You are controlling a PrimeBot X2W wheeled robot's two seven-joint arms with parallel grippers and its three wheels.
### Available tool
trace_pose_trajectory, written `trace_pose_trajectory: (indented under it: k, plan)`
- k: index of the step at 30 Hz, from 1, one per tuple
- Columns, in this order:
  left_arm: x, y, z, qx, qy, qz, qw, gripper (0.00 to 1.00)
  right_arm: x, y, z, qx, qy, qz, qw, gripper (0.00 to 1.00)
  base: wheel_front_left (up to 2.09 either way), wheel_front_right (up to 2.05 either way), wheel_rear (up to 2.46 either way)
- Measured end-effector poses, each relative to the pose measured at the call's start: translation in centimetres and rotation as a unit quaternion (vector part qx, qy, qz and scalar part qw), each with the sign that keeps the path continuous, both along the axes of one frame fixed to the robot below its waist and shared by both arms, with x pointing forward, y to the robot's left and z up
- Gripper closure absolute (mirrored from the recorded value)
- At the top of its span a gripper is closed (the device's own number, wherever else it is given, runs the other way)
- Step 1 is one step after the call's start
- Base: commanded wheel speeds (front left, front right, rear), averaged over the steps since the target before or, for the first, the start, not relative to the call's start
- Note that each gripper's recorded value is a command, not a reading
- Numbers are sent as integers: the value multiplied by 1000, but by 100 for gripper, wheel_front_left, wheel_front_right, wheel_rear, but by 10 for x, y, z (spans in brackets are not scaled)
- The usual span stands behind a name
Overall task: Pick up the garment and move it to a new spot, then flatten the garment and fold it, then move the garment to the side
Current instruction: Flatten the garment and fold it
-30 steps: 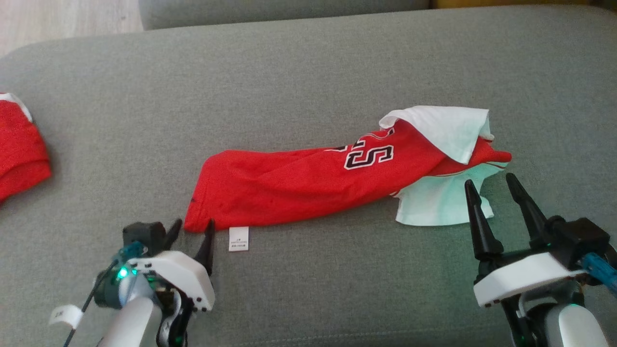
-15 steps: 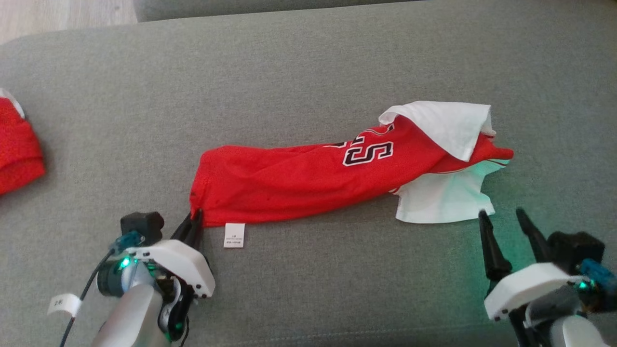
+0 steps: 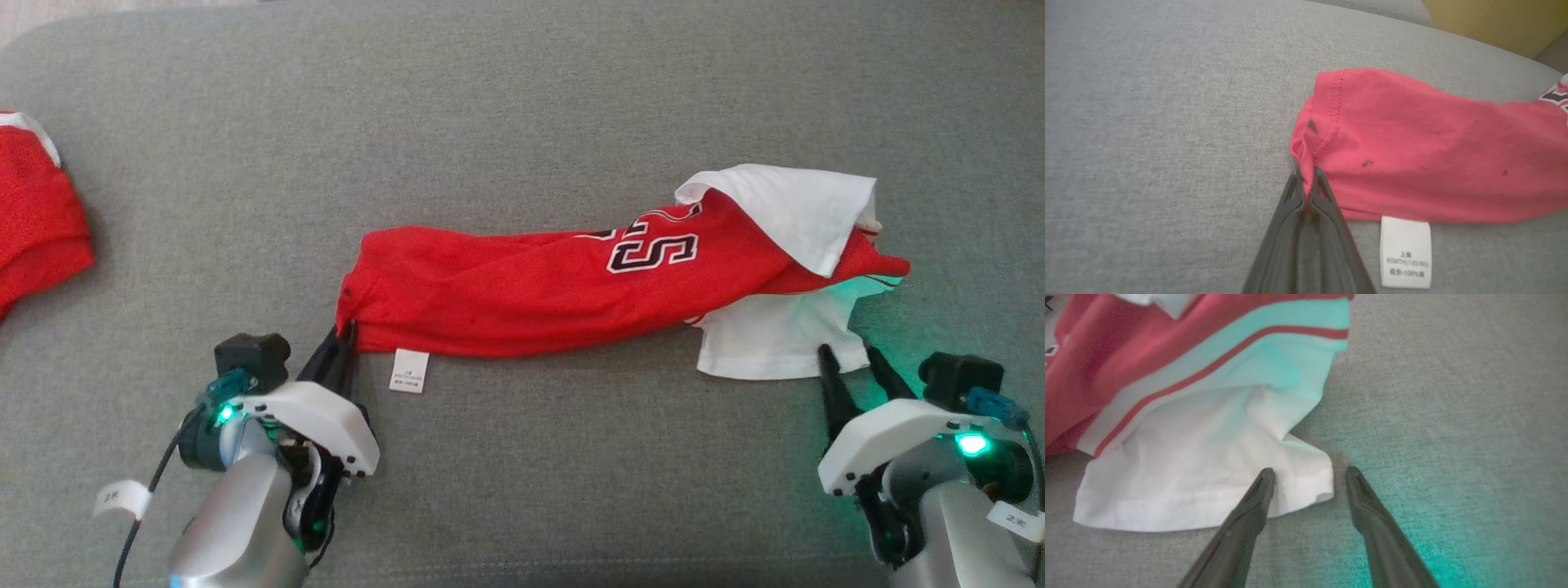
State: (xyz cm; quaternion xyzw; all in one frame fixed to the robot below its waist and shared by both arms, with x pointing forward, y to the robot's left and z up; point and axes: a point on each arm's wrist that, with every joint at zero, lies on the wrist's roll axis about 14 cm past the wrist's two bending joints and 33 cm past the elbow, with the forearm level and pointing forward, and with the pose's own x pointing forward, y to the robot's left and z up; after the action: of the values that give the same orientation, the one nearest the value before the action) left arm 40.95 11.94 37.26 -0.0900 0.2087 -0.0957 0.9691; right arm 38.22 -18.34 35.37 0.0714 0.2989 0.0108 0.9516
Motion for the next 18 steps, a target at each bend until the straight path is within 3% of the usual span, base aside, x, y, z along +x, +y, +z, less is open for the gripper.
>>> trace_pose_trajectory:
  k: [1, 6, 10, 14, 18]
  plan:
    - [0, 1, 1, 0, -3, 2, 1000, 100, 1, 1, 0, 5, 0, -1, 1000, 100, 0, 0, 0]
    - [10, 2, 20, -7, -44, 9, 999, 100, 6, 12, 9, 26, -20, 6, 999, 100, 0, 0, 0]
    - [24, 4, 56, -8, -106, 15, 994, 100, 20, 17, 49, 39, -93, 10, 995, 100, 0, 0, 0]
    - [32, 10, 104, -12, -181, 27, 983, 100, 36, 6, 112, 26, -196, 13, 980, 100, 0, 0, 0]
    - [34, 13, 160, -19, -259, 32, 965, 100, 40, -5, 183, 6, -300, 14, 954, 100, 0, 0, 0]
